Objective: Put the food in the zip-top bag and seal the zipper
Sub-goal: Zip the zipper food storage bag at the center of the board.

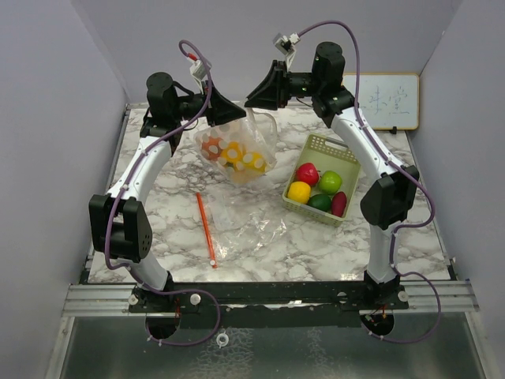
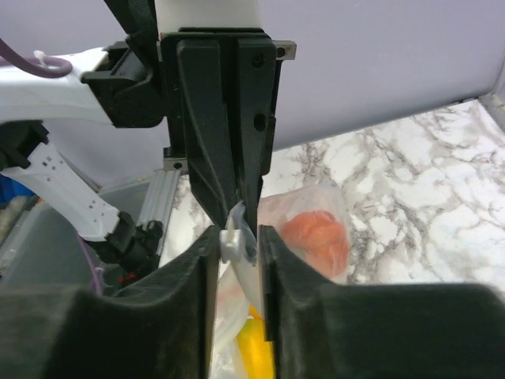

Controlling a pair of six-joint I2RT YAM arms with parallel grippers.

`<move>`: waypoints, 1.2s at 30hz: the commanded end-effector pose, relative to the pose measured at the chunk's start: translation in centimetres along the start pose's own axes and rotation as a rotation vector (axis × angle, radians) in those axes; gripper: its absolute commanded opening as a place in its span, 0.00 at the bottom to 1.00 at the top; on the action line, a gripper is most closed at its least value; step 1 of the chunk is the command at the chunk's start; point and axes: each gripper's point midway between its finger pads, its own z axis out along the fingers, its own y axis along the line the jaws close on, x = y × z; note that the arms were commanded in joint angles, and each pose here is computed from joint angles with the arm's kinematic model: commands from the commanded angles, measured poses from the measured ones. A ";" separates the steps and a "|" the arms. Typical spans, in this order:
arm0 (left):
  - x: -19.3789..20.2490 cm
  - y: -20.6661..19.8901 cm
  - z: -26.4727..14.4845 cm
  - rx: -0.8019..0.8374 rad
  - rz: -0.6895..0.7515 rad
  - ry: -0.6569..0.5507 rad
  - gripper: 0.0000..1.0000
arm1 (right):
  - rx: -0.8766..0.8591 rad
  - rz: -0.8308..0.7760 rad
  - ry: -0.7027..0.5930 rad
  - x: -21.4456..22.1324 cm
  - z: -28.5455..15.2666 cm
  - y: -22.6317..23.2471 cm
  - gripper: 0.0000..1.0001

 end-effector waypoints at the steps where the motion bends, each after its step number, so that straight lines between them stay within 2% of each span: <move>1: -1.5 -0.5 0.2 -0.001 0.056 -0.027 0.00 | -0.039 0.006 0.011 -0.1 0.0 0.7 0.14; 2: -1.6 -0.6 0.2 0.000 0.057 -0.028 0.00 | -0.039 0.009 0.011 -0.1 0.0 0.7 0.09; 4: -1.6 -0.8 0.2 0.005 0.055 -0.032 0.00 | -0.035 0.010 0.010 -0.1 0.0 0.7 0.06; 9: -2.2 -0.7 -0.1 -0.020 0.046 -0.055 0.00 | 0.002 0.024 0.027 0.4 -0.3 0.2 0.05; 12: -3.4 0.0 -1.1 -0.054 -0.013 -0.134 0.00 | 0.058 0.027 0.059 1.4 -0.8 -0.7 0.05; 16: -5.3 -0.8 -2.3 0.005 -0.031 -0.249 0.00 | 0.109 0.021 0.090 2.4 -1.4 -1.6 0.05; 18: -5.5 -0.8 -2.5 0.012 -0.042 -0.269 0.00 | 0.120 0.026 0.101 2.9 -1.4 -1.8 0.05; 21: -5.4 -1.0 -2.3 0.034 -0.038 -0.257 0.00 | 0.135 0.028 0.104 3.2 -1.5 -2.2 0.05; 25: -3.6 -1.7 -1.5 0.093 -0.010 -0.136 0.00 | 0.070 0.011 0.069 1.2 -0.9 -1.2 0.05; 28: -2.3 -0.7 -1.2 0.070 0.003 -0.078 0.00 | 0.018 -0.008 0.057 0.1 -0.7 -0.5 0.05; 31: -3.3 -0.9 -1.2 0.071 0.022 -0.110 0.00 | 0.027 -0.008 0.062 0.5 -0.7 -0.9 0.05; 36: -6.7 -1.8 -1.8 0.097 0.003 -0.240 0.00 | 0.059 0.022 0.084 2.0 -0.7 -2.0 0.04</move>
